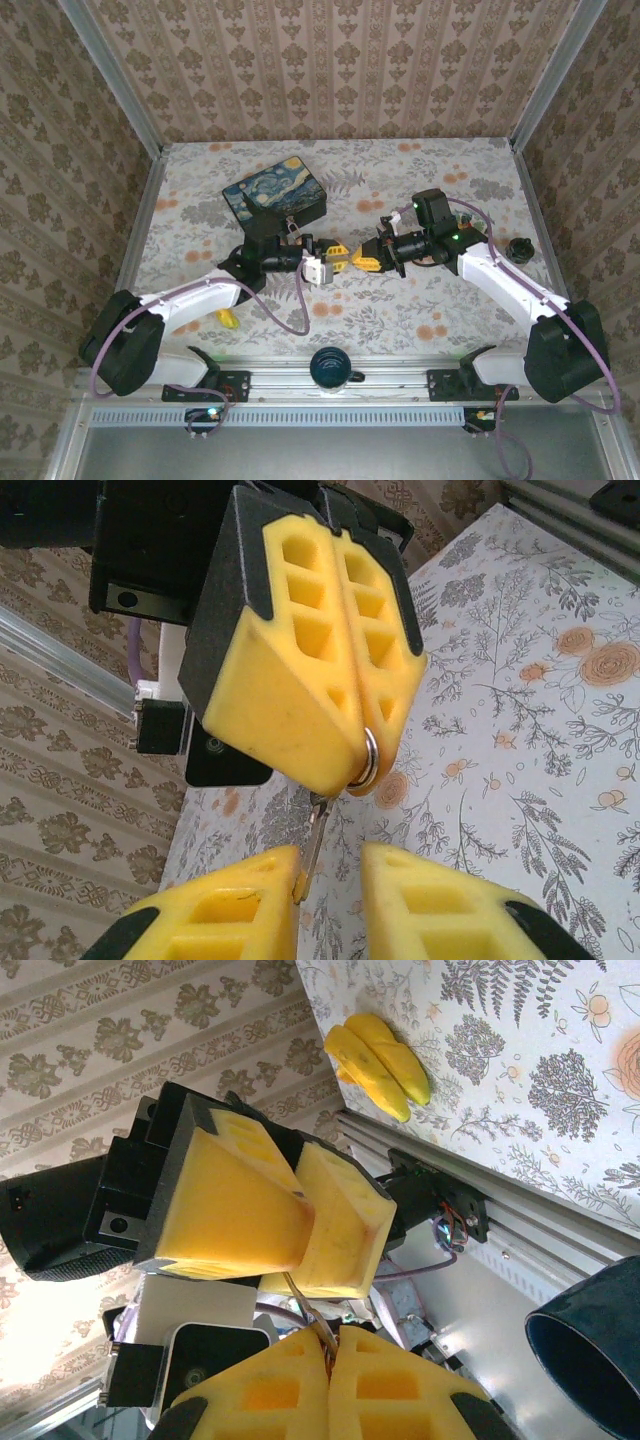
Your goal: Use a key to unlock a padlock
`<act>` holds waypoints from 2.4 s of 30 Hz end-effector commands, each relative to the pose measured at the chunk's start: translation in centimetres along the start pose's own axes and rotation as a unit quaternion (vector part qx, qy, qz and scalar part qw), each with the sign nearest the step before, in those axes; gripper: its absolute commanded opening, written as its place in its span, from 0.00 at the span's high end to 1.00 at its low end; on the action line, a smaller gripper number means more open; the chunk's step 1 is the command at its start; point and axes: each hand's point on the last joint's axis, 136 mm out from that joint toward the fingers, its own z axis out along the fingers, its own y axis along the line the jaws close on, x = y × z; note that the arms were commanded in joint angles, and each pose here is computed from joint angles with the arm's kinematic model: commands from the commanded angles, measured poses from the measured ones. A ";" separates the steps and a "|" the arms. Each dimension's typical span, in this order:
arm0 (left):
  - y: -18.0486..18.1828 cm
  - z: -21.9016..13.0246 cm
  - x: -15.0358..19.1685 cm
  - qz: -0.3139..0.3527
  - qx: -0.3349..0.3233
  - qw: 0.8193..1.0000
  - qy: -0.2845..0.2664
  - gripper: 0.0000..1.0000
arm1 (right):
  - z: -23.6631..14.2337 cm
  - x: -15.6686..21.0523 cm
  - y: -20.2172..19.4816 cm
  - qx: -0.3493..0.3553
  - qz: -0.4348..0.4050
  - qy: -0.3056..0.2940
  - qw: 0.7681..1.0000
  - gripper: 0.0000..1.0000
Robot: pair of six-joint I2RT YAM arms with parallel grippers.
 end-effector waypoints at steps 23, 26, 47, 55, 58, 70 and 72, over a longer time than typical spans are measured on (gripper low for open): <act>0.8 0.5 -1.3 0.069 -0.011 0.997 0.017 0.86 | 0.2 0.0 -0.6 -0.002 0.021 0.014 1.000 1.00; 0.5 0.5 -1.5 0.074 -0.004 0.997 0.020 0.92 | 0.3 -0.1 -0.6 -0.001 0.022 0.014 1.000 1.00; 0.0 -4.2 -2.1 -0.088 -0.025 0.988 0.122 1.00 | -2.9 -1.3 4.7 0.051 -0.178 -0.083 0.979 0.38; 1.1 -8.3 -1.7 -0.308 -0.079 0.924 0.214 1.00 | -5.8 -3.2 5.2 0.099 -0.331 -0.219 0.913 0.36; 1.3 -9.2 -2.1 -0.371 -0.091 0.901 0.205 1.00 | -6.2 -4.3 4.9 0.105 -0.367 -0.260 0.887 0.37; -0.1 -11.5 -1.1 -0.530 -0.064 0.826 0.180 1.00 | -0.1 -2.1 5.6 0.136 -0.538 -0.210 0.805 0.41; -0.6 -11.2 -1.6 -0.537 -0.044 0.825 0.170 1.00 | 1.2 -1.4 5.9 0.119 -0.555 -0.183 0.803 0.43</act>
